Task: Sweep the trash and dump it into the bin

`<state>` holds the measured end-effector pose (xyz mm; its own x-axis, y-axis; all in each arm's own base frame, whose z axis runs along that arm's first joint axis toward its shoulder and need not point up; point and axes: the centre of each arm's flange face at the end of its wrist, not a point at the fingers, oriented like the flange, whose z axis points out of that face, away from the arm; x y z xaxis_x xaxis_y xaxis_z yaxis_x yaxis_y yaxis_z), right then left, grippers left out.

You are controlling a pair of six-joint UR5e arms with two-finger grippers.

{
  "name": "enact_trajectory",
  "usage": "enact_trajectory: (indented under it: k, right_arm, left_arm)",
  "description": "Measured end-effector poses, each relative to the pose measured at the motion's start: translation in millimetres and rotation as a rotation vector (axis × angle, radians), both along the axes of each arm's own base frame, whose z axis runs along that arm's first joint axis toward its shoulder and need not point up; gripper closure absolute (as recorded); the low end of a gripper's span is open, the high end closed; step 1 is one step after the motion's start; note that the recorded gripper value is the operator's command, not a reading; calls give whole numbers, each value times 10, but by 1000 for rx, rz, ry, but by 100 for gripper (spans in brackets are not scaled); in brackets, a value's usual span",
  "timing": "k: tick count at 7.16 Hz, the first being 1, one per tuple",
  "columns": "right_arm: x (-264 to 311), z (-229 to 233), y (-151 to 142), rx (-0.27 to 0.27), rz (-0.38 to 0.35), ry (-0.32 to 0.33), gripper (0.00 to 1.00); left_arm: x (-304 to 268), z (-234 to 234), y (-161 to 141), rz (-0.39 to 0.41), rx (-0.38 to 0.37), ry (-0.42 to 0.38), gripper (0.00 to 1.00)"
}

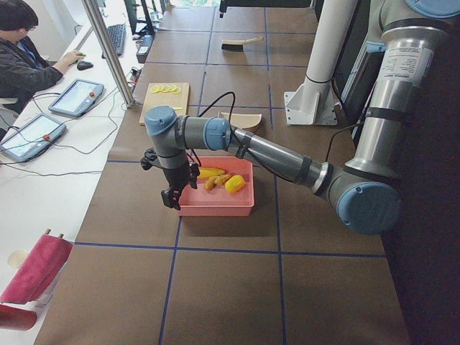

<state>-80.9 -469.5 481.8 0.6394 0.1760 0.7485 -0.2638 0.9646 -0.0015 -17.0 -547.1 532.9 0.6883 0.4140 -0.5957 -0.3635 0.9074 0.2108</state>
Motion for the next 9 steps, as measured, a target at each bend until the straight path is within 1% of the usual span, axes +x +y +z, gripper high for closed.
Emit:
enact_trajectory:
  k: [1, 2, 3, 4, 5, 6, 7, 9]
  right_arm:
    - [35, 8, -11, 8, 0, 3, 0]
    - [164, 98, -30, 32, -18, 18, 0]
    - [396, 325, -35, 70, -62, 47, 0]
    - [666, 661, 2, 104, -119, 79, 0]
    - [883, 1014, 74, 118, -173, 83, 0]
    - [1035, 1341, 191, 118, -216, 56, 0]
    - [1140, 1578, 320, 114, -239, 22, 0]
    - [1222, 1717, 438, 106, -240, -2, 0]
  left_arm:
    - [-39, 172, 15, -11, -16, 4, 0]
    - [-76, 343, 25, -32, -29, 10, 0]
    - [-119, 443, 23, -64, -43, 21, 0]
    - [-152, 497, 18, -99, -65, 28, 0]
    - [-169, 548, 17, -137, -100, 28, 0]
    - [-185, 627, 22, -166, -137, 26, 0]
    - [-191, 725, 31, -183, -171, 42, 0]
    - [-175, 819, 39, -216, -232, 136, 0]
